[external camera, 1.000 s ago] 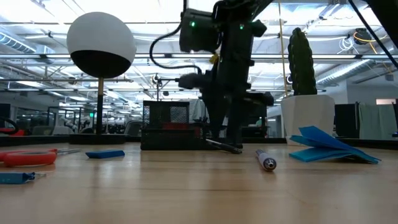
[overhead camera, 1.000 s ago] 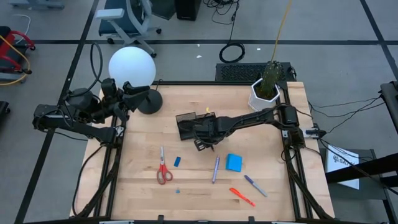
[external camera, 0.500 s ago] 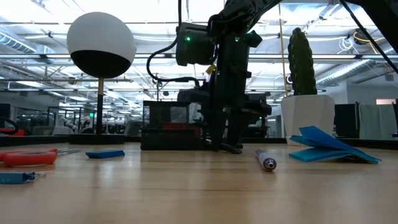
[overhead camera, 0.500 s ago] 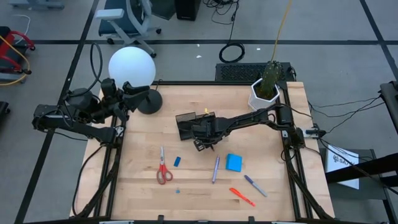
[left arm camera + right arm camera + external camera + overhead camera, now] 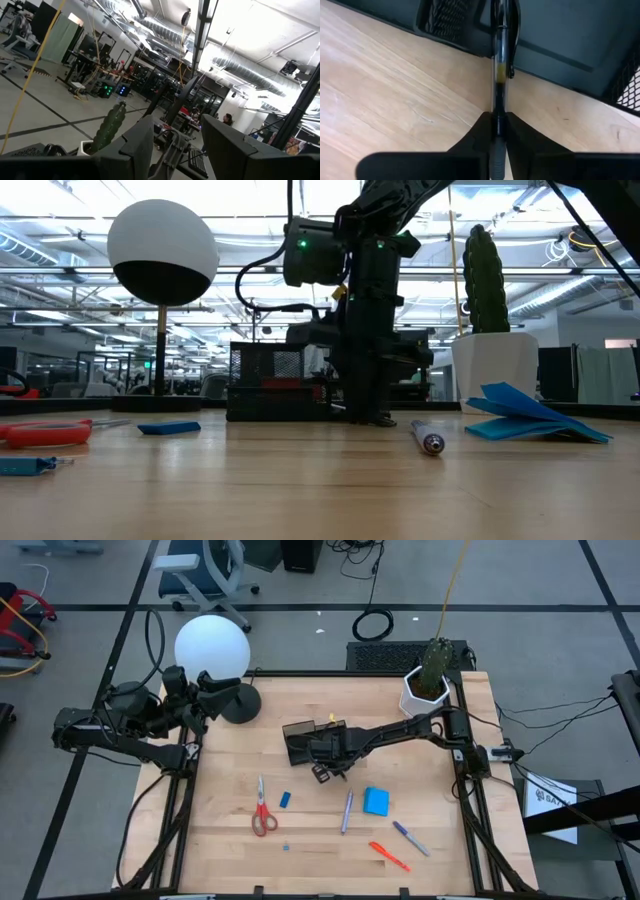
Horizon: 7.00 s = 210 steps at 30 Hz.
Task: Pick and place office supplies into organizer
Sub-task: Put the top black pen into the black desk organizer, then put the violet marker pen into the black desk organizer
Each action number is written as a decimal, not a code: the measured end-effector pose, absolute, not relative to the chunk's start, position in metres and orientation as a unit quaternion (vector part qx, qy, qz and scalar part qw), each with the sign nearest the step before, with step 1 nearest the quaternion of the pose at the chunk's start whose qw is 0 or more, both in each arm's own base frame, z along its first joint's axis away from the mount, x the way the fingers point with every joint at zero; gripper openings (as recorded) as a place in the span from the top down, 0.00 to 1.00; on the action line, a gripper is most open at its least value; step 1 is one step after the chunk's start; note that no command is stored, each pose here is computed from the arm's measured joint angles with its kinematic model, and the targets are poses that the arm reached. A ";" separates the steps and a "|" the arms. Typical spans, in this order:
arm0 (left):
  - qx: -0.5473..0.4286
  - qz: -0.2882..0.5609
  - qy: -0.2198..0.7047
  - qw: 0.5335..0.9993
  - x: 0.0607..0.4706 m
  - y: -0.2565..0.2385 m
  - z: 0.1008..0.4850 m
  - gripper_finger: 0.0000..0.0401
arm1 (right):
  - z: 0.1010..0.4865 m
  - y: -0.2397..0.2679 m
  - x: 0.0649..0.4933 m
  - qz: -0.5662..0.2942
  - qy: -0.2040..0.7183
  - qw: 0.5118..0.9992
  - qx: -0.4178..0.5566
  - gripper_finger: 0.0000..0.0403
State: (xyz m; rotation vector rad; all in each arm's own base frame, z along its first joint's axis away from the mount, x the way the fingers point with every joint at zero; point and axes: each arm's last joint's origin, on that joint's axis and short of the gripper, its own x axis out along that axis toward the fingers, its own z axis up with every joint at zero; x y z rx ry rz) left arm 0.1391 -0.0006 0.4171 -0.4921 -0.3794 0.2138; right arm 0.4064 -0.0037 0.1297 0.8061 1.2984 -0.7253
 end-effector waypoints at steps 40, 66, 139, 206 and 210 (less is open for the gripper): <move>-0.242 0.105 -0.186 0.946 0.139 -0.001 0.417 0.58 | 0.271 -0.047 0.380 -0.247 0.395 0.839 0.281 0.94; -0.241 0.105 -0.186 0.947 0.139 -0.001 0.417 0.58 | 0.300 -0.095 0.406 -0.047 0.170 0.977 0.122 0.94; -0.241 0.105 -0.187 0.947 0.139 -0.001 0.417 0.58 | 0.166 -0.108 0.379 -0.018 0.091 0.985 0.148 0.73; -0.253 0.103 -0.188 0.943 0.139 -0.001 0.417 0.58 | 0.235 0.079 0.238 -0.251 0.538 0.678 0.433 0.87; -0.253 0.103 -0.188 0.943 0.139 -0.001 0.417 0.58 | 0.246 0.101 0.238 -0.290 0.565 0.669 0.386 0.86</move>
